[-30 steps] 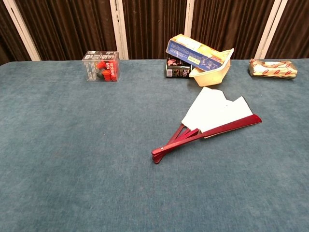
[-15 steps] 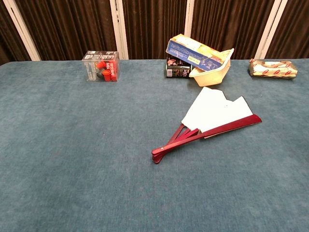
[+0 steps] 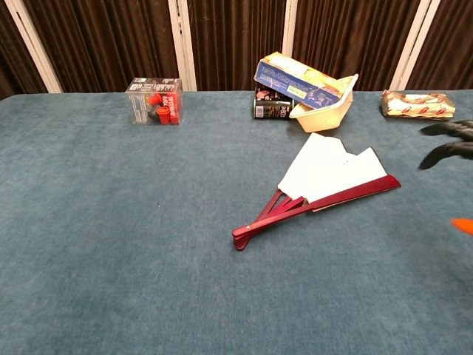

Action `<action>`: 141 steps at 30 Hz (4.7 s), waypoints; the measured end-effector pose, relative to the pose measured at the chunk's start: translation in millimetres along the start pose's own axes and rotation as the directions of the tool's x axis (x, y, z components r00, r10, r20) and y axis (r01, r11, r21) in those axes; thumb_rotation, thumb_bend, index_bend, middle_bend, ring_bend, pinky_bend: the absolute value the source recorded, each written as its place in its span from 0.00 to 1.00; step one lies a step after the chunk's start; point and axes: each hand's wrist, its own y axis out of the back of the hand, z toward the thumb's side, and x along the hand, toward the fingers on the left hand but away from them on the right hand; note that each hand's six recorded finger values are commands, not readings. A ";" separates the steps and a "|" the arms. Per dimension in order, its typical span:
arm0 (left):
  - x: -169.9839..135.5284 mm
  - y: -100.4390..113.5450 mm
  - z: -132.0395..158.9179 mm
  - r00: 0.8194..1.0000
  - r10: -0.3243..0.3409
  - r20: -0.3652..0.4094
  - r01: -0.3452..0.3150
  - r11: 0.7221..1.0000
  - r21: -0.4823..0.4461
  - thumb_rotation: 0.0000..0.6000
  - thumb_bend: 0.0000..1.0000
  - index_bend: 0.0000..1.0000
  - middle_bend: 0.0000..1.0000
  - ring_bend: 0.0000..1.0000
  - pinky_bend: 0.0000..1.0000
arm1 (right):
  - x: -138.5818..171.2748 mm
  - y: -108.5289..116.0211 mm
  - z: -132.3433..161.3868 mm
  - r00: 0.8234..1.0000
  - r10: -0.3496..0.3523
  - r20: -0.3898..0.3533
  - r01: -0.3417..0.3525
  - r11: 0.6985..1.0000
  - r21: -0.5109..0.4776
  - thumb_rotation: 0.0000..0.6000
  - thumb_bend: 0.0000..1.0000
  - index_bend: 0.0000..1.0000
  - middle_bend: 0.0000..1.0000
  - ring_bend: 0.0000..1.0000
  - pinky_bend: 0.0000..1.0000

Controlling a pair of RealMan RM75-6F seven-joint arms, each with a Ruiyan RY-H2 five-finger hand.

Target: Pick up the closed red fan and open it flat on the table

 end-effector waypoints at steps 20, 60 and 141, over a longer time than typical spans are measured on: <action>2.9 -0.7 -0.9 1.000 -0.003 -0.011 0.003 1.000 -0.007 1.00 0.00 0.00 0.00 0.00 0.00 | -48.3 -77.4 63.1 0.997 0.002 -0.072 -0.007 0.998 -0.066 1.00 0.29 0.45 0.17 0.06 0.04; 7.2 -1.9 -2.5 0.999 -0.017 -0.029 0.016 0.999 -0.033 1.00 0.00 0.00 0.00 0.00 0.00 | -97.0 -108.0 90.1 0.998 -0.066 -0.002 0.065 0.988 -0.142 1.00 0.29 0.46 0.18 0.06 0.04; 8.3 -0.7 -0.4 1.000 -0.007 -0.026 0.006 0.999 -0.053 1.00 0.00 0.00 0.00 0.00 0.00 | -140.9 -30.8 120.7 0.971 -0.239 0.001 0.229 0.928 -0.293 1.00 0.68 0.75 0.26 0.08 0.04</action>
